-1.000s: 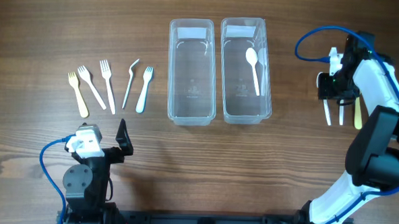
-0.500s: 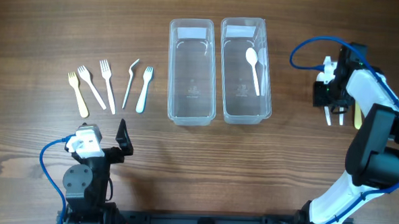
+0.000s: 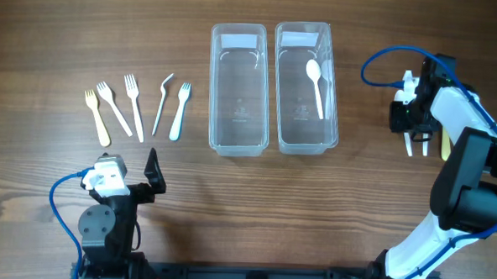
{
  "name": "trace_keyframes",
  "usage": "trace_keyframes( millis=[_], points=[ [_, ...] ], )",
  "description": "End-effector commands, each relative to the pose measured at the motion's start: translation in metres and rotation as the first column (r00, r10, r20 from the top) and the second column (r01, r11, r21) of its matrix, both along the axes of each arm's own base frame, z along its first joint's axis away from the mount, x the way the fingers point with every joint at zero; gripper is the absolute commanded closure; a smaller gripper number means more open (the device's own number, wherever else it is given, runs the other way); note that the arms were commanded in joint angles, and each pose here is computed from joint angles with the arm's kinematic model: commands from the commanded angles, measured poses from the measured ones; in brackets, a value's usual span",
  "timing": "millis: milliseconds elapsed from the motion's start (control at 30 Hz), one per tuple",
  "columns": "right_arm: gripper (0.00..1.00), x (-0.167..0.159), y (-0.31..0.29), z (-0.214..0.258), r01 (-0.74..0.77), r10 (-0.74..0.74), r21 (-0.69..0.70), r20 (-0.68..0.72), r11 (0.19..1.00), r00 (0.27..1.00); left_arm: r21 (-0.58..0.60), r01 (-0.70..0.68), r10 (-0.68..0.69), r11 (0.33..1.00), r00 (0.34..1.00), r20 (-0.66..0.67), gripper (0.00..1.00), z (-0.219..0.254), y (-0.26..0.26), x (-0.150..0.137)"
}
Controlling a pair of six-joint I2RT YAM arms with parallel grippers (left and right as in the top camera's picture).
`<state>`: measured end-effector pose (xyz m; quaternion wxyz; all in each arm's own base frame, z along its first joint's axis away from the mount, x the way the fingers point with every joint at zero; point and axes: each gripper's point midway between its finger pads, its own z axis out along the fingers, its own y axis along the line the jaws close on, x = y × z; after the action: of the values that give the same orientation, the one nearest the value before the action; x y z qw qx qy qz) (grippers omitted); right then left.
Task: Pack container
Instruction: 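Return the right gripper to the spoons and grasp a white spoon, then place the white spoon into the right container and open the gripper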
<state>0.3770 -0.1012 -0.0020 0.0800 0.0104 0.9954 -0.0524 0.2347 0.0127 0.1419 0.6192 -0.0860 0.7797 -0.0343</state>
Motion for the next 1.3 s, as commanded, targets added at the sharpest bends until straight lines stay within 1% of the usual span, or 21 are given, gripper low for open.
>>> trace_keyframes(
  millis=[0,33,67,100,200,233,267,400,500,633,800,900,1033,1133,1267],
  points=[
    [0.61,-0.005,0.000,-0.016,0.022,-0.021,0.022,-0.035,1.000,0.999,0.016,0.022,-0.022,1.000,1.000,0.005,0.00,0.000,-0.003,0.000],
    [0.61,-0.005,0.000,-0.016,0.022,-0.021,0.021,-0.031,1.000,0.999,0.016,0.022,-0.022,1.000,1.000,0.005,0.00,0.000,-0.003,0.000],
    [0.64,-0.004,-0.001,-0.016,0.023,-0.022,0.020,-0.028,1.000,0.999,0.016,0.021,-0.022,1.000,1.000,0.005,0.00,0.000,-0.003,0.000],
    [0.69,-0.004,-0.001,-0.016,0.023,-0.023,0.020,-0.026,1.000,0.999,0.016,0.022,-0.022,1.000,1.000,0.005,0.00,0.000,-0.003,0.000],
    [0.91,-0.003,-0.001,-0.016,0.024,-0.023,0.020,-0.025,1.000,0.999,0.016,0.021,-0.022,1.000,1.000,0.005,0.00,0.000,-0.003,0.000],
    [0.95,-0.003,-0.001,-0.016,0.024,-0.023,0.020,-0.024,1.000,0.999,0.016,0.021,-0.022,1.000,1.000,0.005,0.00,0.000,-0.003,0.000],
    [0.96,-0.002,-0.001,-0.015,0.025,-0.025,0.020,-0.021,0.999,0.999,0.016,0.022,-0.022,1.000,1.000,0.005,0.00,0.000,-0.003,0.000],
    [0.96,0.010,-0.004,-0.001,0.046,-0.046,0.022,0.000,0.999,0.999,0.016,0.021,-0.022,1.000,1.000,0.005,0.00,0.000,-0.003,0.000],
    [0.96,0.024,-0.006,0.019,0.045,-0.046,0.018,0.028,0.999,0.999,0.016,0.021,-0.022,1.000,1.000,0.005,0.00,0.000,-0.003,0.000],
    [0.96,0.045,-0.005,0.058,0.032,-0.033,0.013,0.086,0.999,0.996,0.016,0.022,-0.022,1.000,1.000,0.005,0.00,0.000,-0.003,0.000],
    [0.96,0.070,0.023,0.114,-0.026,0.016,0.054,0.180,0.998,0.984,0.016,0.021,-0.022,1.000,1.000,0.005,0.00,0.000,-0.003,0.000],
    [0.96,0.079,0.053,0.146,-0.076,0.059,0.066,0.224,0.995,0.973,0.016,0.022,-0.022,1.000,1.000,0.005,0.00,0.000,-0.003,0.000],
    [0.96,0.084,0.109,0.182,-0.149,0.121,0.079,0.284,0.986,0.951,0.016,0.021,-0.022,1.000,1.000,0.005,0.00,0.000,-0.003,0.000],
    [0.96,0.082,0.153,0.195,-0.188,0.146,0.105,0.317,0.977,0.937,0.016,0.022,-0.022,1.000,1.000,0.005,0.00,0.000,-0.003,0.000],
    [0.96,0.073,0.200,0.196,-0.224,0.171,0.139,0.316,0.965,0.933,0.016,0.021,-0.022,1.000,1.000,0.005,0.00,0.000,-0.003,0.000]
  ],
)
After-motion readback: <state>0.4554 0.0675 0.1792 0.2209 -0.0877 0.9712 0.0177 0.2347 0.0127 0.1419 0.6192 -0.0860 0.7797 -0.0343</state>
